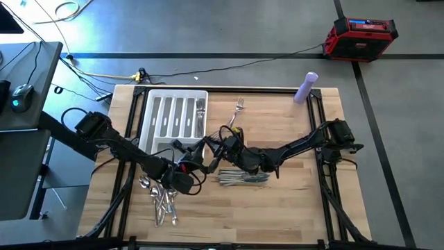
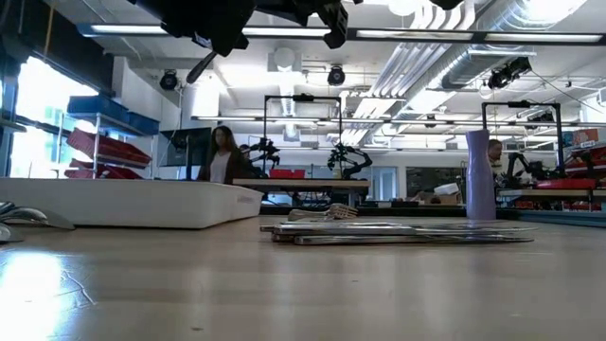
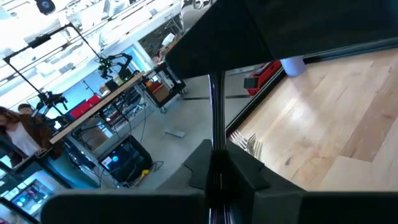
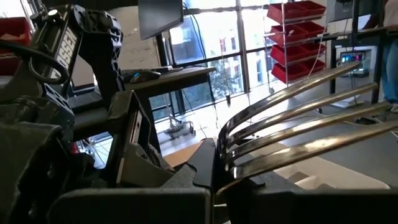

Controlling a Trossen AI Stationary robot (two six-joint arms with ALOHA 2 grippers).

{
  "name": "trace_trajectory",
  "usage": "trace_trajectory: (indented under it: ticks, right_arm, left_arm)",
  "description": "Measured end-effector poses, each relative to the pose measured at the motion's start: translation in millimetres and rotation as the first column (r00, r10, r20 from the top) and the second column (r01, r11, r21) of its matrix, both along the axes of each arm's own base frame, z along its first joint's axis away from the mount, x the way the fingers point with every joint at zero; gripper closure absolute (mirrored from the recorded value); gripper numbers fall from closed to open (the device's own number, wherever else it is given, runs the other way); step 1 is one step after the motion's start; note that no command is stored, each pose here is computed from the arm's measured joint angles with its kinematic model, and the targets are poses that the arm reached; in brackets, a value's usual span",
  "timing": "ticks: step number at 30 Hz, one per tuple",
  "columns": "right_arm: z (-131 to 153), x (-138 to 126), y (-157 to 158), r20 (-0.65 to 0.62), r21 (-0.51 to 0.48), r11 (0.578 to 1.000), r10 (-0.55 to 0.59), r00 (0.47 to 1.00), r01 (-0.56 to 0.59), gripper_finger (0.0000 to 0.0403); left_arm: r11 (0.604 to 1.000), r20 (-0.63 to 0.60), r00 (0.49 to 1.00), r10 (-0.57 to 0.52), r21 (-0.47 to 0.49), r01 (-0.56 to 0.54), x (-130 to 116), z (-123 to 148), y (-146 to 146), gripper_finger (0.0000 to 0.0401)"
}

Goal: Sort silverware
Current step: Put the fork in the silverware tray

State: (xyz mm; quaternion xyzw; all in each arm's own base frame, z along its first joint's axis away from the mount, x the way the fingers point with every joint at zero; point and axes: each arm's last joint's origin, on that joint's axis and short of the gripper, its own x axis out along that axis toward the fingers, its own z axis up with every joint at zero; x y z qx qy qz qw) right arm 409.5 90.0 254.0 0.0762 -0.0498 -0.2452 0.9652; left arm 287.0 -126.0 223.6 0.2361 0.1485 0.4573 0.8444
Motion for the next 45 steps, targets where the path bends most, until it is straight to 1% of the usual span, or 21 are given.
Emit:
trace_trajectory:
  ticks: [5,8,12,17,19,22,24,26,28,29,31,32,33,35,36,37,39,40,41,43,45]
  right_arm:
    - [-1.2,0.2,0.7,-0.029,-0.022,0.999,0.03,0.999,-0.031,0.0402]
    - [-3.3,0.6,2.0,-0.071,-0.054,0.997,0.058,0.996,-0.062,0.0386]
    - [-7.1,-1.7,8.1,-0.147,-0.09,0.992,0.077,0.986,-0.09,0.0328]
    - [-2.3,-14.0,20.5,-0.268,-0.156,0.983,0.055,0.962,-0.1,0.0238]
    - [-0.4,-22.9,27.3,-0.332,-0.179,0.98,0.021,0.943,-0.085,0.0208]
    - [7.1,-40.7,37.1,-0.4,-0.24,0.971,-0.084,0.912,-0.015,0.0179]
    - [12.0,-52.9,43.7,-0.442,-0.294,0.956,-0.138,0.886,0.002,0.0172]
    - [15.7,-64.3,48.9,-0.497,-0.343,0.939,-0.15,0.855,-0.034,0.0172]
    - [19.1,-73.1,52.1,-0.54,-0.372,0.922,-0.122,0.832,-0.106,0.0178]
    - [19.8,-76.4,53.8,-0.56,-0.372,0.911,-0.067,0.826,-0.178,0.0183]
    - [19.5,-79.0,57.5,-0.548,-0.354,0.88,0.078,0.833,-0.315,0.0193]
    - [19.2,-78.5,58.3,-0.507,-0.349,0.864,0.153,0.849,-0.363,0.0198]
    - [19.0,-78.0,58.0,-0.461,-0.358,0.841,0.219,0.86,-0.406,0.0203]
    - [20.3,-78.0,53.9,-0.352,-0.413,0.803,0.294,0.889,-0.429,0.021]
    - [20.8,-78.9,51.1,-0.303,-0.442,0.795,0.303,0.903,-0.415,0.0213]
    - [20.5,-79.6,47.4,-0.264,-0.467,0.79,0.306,0.915,-0.398,0.0214]
    - [20.8,-79.2,39.7,-0.21,-0.494,0.781,0.32,0.924,-0.383,0.0214]
    - [21.9,-77.9,36.4,-0.192,-0.499,0.769,0.351,0.916,-0.4,0.0214]
    - [24.1,-76.3,34.2,-0.172,-0.503,0.747,0.406,0.898,-0.434,0.0213]
    - [30.7,-70.8,32.1,-0.133,-0.506,0.687,0.535,0.834,-0.522,0.0213]
    - [37.8,-64.2,32.8,-0.11,-0.518,0.627,0.626,0.772,-0.582,0.0213]
  left_arm:
    - [1.0,-0.002,1.0,-0.004,0.002,0.004,-0.8,-0.4,-1.3,0.0398]
    - [1.0,-0.013,1.0,-0.016,0.002,0.016,-1.1,-1.1,-2.0,0.0399]
    - [0.998,-0.02,0.998,-0.064,-0.022,0.064,-0.7,-1.5,-4.6,0.0399]
    - [0.997,-0.014,0.997,-0.07,-0.028,0.07,-1.2,0.0,-4.6,0.04]
    - [0.995,-0.005,0.996,-0.088,-0.043,0.087,-2.2,3.3,-4.1,0.04]
    - [0.988,0.014,0.992,-0.128,-0.081,0.129,-5.0,10.4,-2.8,0.0401]
    - [0.975,0.008,0.983,-0.183,-0.125,0.182,-9.3,14.3,-0.4,0.0401]
    - [0.947,0.002,0.966,-0.259,-0.198,0.255,-15.7,20.8,4.1,0.0401]
    - [0.893,0.014,0.936,-0.351,-0.296,0.34,-23.5,31.0,10.8,0.0401]
    - [0.859,0.025,0.917,-0.398,-0.34,0.382,-28.0,37.0,13.5,0.0401]
    - [0.768,0.07,0.86,-0.506,-0.417,0.486,-36.1,50.0,16.3,0.0401]
    - [0.706,0.094,0.815,-0.571,-0.45,0.547,-40.1,56.2,16.1,0.0401]
    - [0.633,0.121,0.759,-0.64,-0.478,0.61,-44.3,62.1,14.6,0.0401]
    - [0.478,0.173,0.626,-0.76,-0.504,0.72,-51.5,71.8,8.7,0.0401]
    - [0.411,0.2,0.566,-0.8,-0.504,0.76,-54.3,75.8,5.1,0.0401]
    - [0.359,0.222,0.517,-0.827,-0.501,0.788,-57.3,78.9,1.2,0.0401]
    - [0.291,0.263,0.447,-0.855,-0.469,0.834,-60.8,84.8,-7.0,0.0401]
    - [0.254,0.281,0.404,-0.871,-0.446,0.858,-62.3,87.9,-11.4,0.0401]
    - [0.218,0.293,0.359,-0.886,-0.421,0.88,-63.7,90.6,-15.5,0.0401]
    - [0.148,0.318,0.274,-0.908,-0.369,0.917,-65.7,96.0,-22.4,0.0401]
    - [0.096,0.328,0.212,-0.921,-0.335,0.937,-67.5,99.4,-26.5,0.0401]
